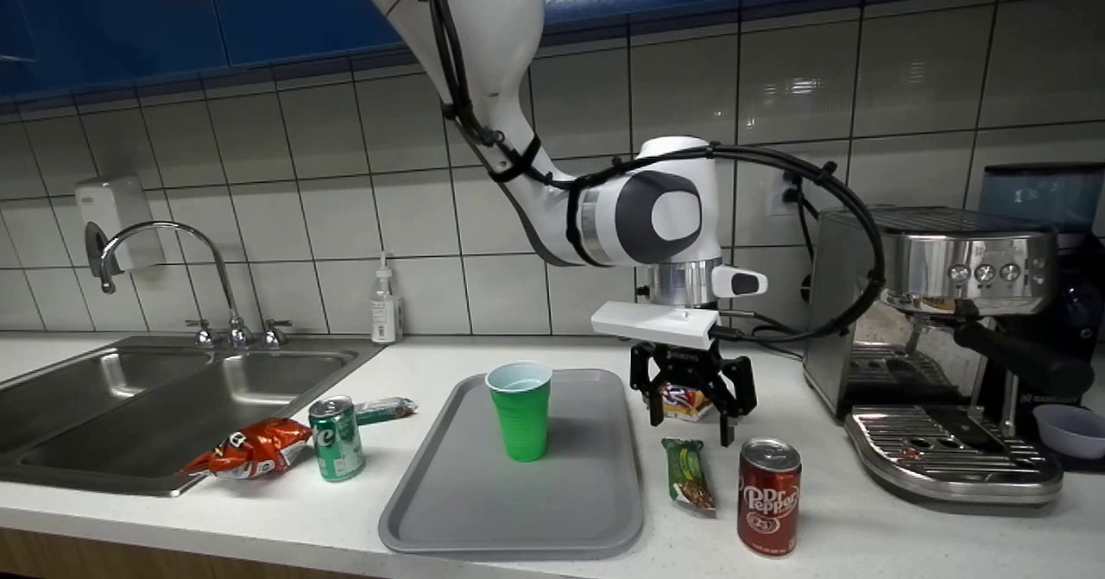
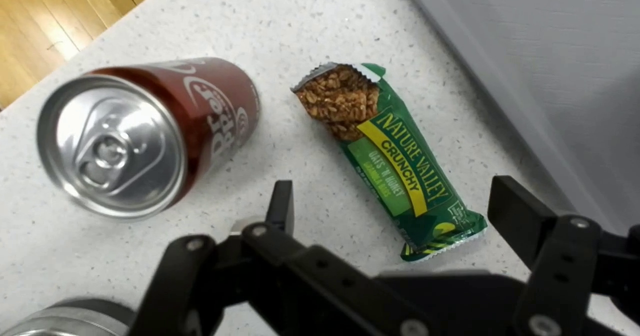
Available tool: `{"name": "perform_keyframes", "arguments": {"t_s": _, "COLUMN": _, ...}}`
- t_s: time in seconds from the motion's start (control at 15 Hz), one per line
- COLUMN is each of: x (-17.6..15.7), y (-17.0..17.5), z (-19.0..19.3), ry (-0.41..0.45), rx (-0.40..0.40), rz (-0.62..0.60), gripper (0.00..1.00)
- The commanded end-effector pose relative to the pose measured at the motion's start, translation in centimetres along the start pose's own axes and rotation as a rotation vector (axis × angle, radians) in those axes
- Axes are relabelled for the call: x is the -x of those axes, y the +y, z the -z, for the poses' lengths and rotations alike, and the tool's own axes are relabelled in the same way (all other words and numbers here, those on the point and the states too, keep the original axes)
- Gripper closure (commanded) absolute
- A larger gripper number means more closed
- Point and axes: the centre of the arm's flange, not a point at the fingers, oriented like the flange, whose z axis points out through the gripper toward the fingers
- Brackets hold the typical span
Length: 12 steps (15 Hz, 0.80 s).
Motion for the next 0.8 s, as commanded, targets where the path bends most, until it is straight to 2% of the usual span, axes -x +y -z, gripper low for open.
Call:
{"name": "perform_keyframes", "arguments": {"t_s": 0.0, "x": -1.4, "y": 0.4, "z": -0.3, "ry": 0.004, "rx": 0.008, "rz": 0.048, "gripper": 0.0}}
{"name": "perform_keyframes", "arguments": {"t_s": 0.73, "x": -1.8, "y": 0.3, "z": -2.1, "ry": 0.003, "rx": 0.037, "rz": 0.098, "gripper": 0.0}}
